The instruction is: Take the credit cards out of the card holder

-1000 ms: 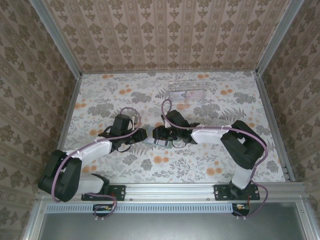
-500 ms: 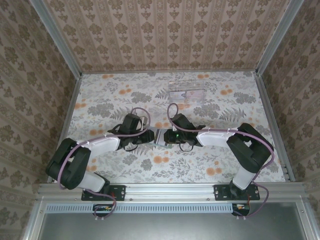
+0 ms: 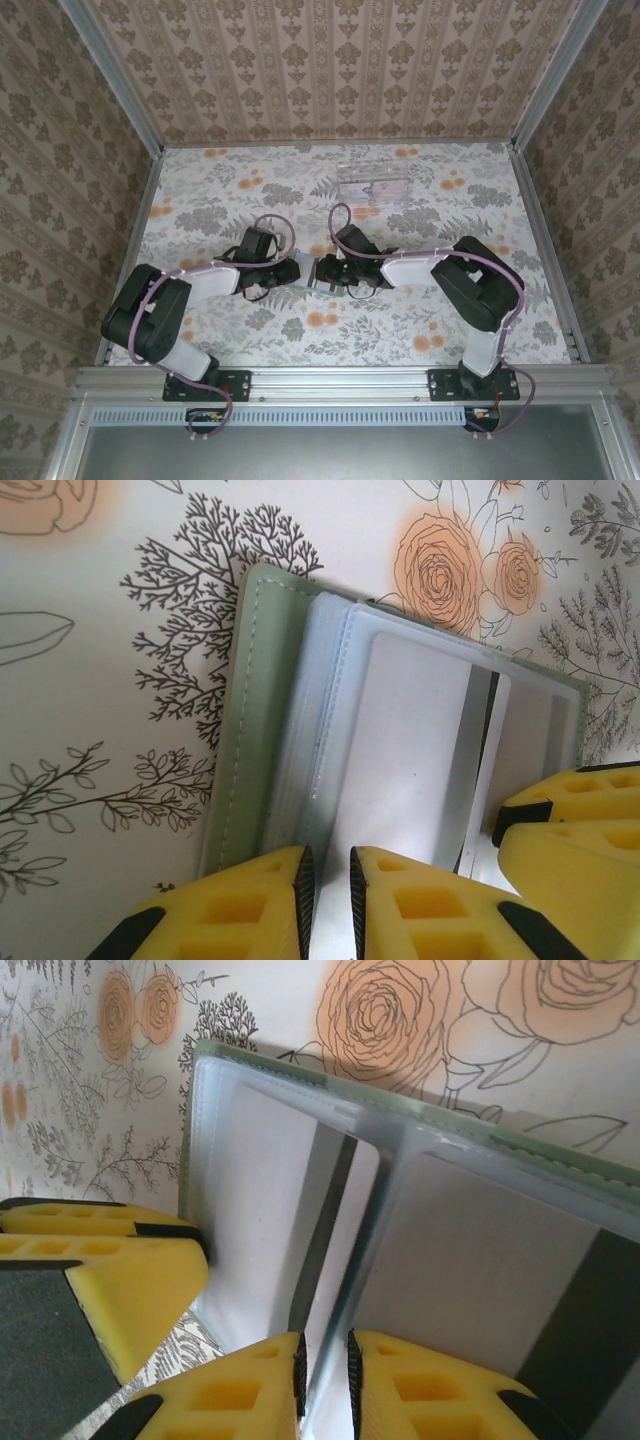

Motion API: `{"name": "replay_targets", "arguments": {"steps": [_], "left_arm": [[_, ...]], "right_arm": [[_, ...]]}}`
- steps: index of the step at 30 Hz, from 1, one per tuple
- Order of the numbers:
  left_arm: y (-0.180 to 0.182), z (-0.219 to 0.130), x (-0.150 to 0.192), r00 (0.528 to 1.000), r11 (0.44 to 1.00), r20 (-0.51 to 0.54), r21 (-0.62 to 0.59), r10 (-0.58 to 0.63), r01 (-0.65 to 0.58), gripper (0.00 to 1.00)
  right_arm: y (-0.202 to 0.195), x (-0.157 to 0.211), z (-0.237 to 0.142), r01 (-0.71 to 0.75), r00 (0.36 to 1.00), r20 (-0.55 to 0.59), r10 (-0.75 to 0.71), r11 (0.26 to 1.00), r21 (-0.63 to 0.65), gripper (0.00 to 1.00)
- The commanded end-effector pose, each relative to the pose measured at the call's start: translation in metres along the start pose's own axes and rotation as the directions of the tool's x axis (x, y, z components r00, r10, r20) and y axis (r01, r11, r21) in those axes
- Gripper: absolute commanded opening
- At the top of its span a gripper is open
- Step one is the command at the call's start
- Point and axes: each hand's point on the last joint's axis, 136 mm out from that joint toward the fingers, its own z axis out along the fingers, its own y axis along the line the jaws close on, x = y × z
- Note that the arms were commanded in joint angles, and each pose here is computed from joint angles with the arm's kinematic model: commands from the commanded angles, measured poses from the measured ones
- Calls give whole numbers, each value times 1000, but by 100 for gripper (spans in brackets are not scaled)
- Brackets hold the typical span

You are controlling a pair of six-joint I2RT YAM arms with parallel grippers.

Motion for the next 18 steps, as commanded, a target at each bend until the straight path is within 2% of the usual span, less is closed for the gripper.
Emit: {"name": "replay_targets", "arguments": {"steps": [1, 13, 18], "left_arm": [[16, 6, 12, 999, 999, -34, -37, -27, 26, 21], [4, 13, 19, 998, 999, -60, 21, -37, 38, 21], [4, 14, 21, 997, 999, -64, 14, -39, 40, 20]], "right_arm": [[9, -5, 4, -37, 999, -7, 37, 999, -23, 23], [-15, 7, 9, -89, 995, -28, 91, 994, 58, 25], [-11, 6, 10, -97, 995, -24, 98, 995, 30, 20]]}}
